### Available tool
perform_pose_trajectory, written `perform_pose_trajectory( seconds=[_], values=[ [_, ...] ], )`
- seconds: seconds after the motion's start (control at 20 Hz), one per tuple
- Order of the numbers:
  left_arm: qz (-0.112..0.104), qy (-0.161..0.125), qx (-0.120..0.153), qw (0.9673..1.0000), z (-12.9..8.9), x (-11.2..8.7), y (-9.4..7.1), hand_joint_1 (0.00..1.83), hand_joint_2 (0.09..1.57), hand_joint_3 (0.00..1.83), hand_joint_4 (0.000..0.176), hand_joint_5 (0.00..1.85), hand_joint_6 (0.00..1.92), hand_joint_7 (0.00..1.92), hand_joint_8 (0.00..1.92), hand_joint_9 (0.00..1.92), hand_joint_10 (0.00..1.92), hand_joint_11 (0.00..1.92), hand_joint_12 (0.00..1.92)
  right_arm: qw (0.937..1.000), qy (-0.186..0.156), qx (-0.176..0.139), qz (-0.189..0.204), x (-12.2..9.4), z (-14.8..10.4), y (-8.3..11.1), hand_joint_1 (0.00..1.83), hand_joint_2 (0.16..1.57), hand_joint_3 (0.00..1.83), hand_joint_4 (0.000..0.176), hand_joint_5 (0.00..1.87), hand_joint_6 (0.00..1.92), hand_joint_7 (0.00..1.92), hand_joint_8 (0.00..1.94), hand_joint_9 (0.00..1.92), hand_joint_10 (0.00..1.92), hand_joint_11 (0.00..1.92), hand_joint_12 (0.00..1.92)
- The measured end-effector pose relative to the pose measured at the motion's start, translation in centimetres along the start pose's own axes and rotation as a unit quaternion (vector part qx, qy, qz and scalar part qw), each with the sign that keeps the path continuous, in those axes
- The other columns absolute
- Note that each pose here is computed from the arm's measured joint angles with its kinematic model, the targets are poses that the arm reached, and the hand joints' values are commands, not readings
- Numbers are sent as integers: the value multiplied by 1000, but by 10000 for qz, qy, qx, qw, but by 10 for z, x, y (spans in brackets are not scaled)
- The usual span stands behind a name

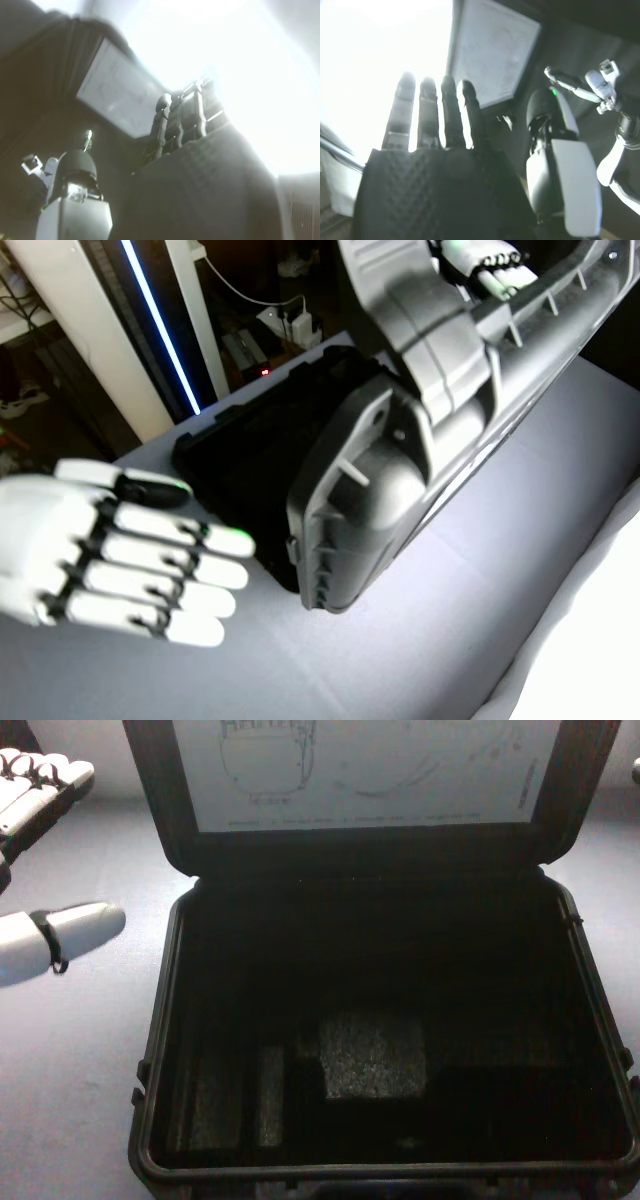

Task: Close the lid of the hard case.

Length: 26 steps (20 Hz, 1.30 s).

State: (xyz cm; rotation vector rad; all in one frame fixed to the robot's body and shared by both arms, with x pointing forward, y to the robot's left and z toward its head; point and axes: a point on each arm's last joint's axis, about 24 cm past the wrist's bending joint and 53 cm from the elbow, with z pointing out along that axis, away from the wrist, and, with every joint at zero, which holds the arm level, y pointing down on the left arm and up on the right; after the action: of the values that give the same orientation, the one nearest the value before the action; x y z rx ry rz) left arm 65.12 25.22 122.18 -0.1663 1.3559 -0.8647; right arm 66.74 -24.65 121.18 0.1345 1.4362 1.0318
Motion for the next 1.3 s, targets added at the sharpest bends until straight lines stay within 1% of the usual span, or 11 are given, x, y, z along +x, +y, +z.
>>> perform_pose_trajectory(
  seconds=[0.15,0.3,0.4,0.55,0.65,0.8,0.9,1.0,1.05,1.1,1.3],
  values=[
    [-44,-80,-85,9999,18,-4,8,0,1117,0,0,0,0,0,0,0,0,25,11,9999,-38,156,-46,-7,14,-10,107,1223,2,0,15,1,0,0,0,0,1,3],
    [-73,-22,-141,9999,44,-3,13,0,1139,0,0,0,0,0,0,0,0,11,5,9992,-232,249,-211,-24,29,-13,156,1241,6,0,8,1,0,0,0,0,0,0],
    [-106,38,-200,9997,59,-2,16,0,1115,0,0,0,0,0,0,0,0,30,13,9986,-320,282,-299,-32,39,-13,87,1241,4,0,0,0,3,1,0,0,9,4],
    [-87,91,-189,9997,73,0,12,0,1113,0,0,0,0,0,0,9,3,35,16,9984,-281,354,-335,-33,54,-15,81,1225,0,0,26,9,26,6,24,6,69,32],
    [-9,63,-106,9999,80,-5,5,0,1112,0,0,0,0,0,0,0,0,13,7,9985,-212,249,-441,-33,67,-6,229,1215,0,0,44,10,37,7,18,6,44,23],
    [90,-8,-24,10000,88,-14,-3,0,1043,0,0,24,3,20,2,36,6,29,15,9984,-85,30,-552,-23,79,10,272,1212,0,0,44,4,39,3,16,3,17,11],
    [152,-16,89,9998,97,-17,-13,0,1026,0,0,37,6,33,5,27,0,39,20,9985,-36,40,-552,-20,81,10,295,1230,3,0,64,9,61,9,36,8,36,19],
    [215,40,213,9995,100,-14,-22,0,1033,0,0,33,2,27,2,20,1,47,24,9983,6,19,-583,-17,81,12,324,1224,0,0,73,8,72,8,38,6,32,18],
    [131,60,221,9997,100,-10,-25,0,1039,0,0,20,0,20,0,16,0,39,20,9982,38,8,-594,-16,79,13,259,1216,0,0,61,2,60,2,35,3,34,19],
    [145,105,215,9996,96,-7,-25,0,1033,0,0,17,0,17,0,17,0,38,20,9982,62,-12,-599,-15,77,16,204,1189,0,0,45,0,43,0,13,0,11,9],
    [248,194,284,9991,77,-5,-28,0,1057,7,0,23,3,16,1,21,2,54,27,9987,-116,-291,-413,-20,72,37,218,1182,0,0,31,3,24,1,0,0,0,0]
  ],
)
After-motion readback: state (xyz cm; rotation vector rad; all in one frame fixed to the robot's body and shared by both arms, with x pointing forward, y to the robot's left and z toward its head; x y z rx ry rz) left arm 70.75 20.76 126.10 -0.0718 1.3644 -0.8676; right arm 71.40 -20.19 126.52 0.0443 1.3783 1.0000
